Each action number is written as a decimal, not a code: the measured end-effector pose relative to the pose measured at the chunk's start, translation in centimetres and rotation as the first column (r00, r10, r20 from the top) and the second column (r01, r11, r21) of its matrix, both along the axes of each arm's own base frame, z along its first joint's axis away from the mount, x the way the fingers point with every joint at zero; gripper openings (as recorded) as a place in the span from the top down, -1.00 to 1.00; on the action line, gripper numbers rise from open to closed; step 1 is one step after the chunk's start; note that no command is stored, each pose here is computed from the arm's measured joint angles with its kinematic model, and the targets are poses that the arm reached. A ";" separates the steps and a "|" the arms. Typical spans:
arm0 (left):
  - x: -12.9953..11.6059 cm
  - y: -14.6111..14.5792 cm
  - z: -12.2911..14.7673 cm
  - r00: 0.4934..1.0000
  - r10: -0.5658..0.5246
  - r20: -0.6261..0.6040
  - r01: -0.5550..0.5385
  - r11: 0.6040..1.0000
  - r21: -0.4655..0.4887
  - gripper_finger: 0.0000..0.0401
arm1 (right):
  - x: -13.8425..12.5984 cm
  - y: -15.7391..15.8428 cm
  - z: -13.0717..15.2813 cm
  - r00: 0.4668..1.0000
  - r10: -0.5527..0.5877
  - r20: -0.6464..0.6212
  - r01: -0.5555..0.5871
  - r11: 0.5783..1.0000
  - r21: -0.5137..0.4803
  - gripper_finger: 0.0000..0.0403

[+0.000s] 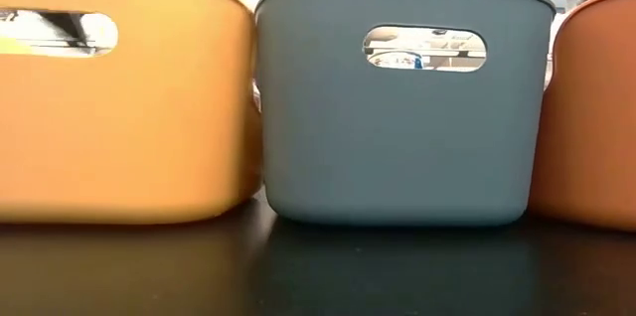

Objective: Sort soda cans
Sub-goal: Adjust the yellow bin, then return to Home Position

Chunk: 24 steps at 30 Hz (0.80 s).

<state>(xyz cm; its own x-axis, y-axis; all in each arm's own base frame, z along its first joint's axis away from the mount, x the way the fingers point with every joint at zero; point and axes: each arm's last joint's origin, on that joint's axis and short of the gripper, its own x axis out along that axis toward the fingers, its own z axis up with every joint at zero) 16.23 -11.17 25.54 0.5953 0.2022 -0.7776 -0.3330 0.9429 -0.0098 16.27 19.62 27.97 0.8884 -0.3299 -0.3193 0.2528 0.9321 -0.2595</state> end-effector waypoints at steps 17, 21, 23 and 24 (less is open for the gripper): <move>-3.8 3.7 4.2 0.692 -0.301 0.656 0.083 0.936 0.342 1.00 | 3.5 -10.5 3.1 0.881 0.433 0.189 -0.431 0.901 -0.053 1.00; -5.0 5.7 1.4 0.584 -0.325 0.744 0.057 0.931 0.362 1.00 | 0.0 -13.8 1.8 0.864 0.394 0.315 -0.395 0.917 -0.063 1.00; -5.6 6.7 0.4 0.540 -0.325 0.777 0.056 0.935 0.351 1.00 | -1.7 -15.3 0.6 0.864 0.364 0.348 -0.370 0.928 -0.050 1.00; -5.9 7.1 0.0 0.523 -0.324 0.788 0.060 0.937 0.345 1.00 | -2.4 -15.8 -0.1 0.860 0.361 0.361 -0.371 0.928 -0.045 1.00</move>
<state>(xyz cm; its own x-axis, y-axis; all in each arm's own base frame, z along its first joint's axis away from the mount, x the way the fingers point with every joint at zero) 10.33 -4.04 25.51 0.9847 0.1003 0.1427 -0.1094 0.9923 0.0578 13.90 3.79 27.91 0.9982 0.0455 0.0380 -0.0374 0.9807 -0.1921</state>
